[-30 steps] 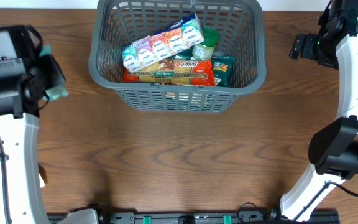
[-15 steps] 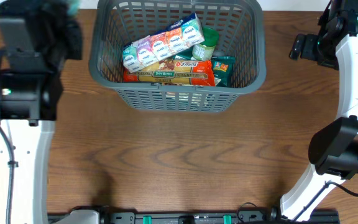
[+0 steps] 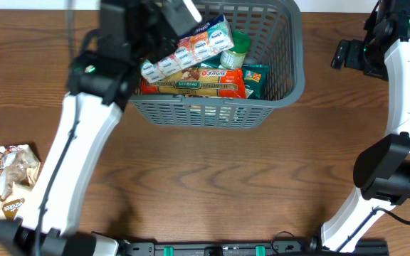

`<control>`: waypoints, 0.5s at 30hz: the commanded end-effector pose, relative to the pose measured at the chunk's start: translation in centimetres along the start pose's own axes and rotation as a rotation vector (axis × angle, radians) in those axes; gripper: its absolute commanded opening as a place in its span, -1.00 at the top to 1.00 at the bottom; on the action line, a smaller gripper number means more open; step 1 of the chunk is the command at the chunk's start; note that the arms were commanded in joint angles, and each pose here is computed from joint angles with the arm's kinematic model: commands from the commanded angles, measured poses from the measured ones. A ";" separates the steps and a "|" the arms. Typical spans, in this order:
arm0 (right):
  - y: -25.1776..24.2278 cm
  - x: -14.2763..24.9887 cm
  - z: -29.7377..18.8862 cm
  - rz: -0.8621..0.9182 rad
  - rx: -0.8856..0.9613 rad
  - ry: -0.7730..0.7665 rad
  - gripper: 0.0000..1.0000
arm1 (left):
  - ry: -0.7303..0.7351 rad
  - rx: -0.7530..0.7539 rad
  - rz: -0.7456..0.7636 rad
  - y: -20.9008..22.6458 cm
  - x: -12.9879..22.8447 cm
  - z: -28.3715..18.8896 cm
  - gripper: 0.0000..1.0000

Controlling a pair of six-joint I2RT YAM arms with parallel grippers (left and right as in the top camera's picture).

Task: Pack container
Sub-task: 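Lift the wipes pouch and drop it into the basket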

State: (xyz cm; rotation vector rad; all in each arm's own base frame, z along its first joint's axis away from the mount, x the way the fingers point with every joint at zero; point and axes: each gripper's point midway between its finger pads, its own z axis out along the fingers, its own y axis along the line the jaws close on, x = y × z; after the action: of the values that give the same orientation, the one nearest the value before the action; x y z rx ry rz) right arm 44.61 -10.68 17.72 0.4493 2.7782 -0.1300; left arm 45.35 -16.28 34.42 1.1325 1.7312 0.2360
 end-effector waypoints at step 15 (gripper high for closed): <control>0.3 0.4 0.2 -0.009 -0.004 0.019 -0.99 | 0.304 0.398 0.020 -11.2 9.9 9.2 0.20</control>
State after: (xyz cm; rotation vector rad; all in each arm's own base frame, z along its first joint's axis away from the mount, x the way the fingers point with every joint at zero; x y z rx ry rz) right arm 44.40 -10.64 17.65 0.4509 2.7876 -0.1297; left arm 46.09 -17.52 16.19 1.4672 2.1044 0.0988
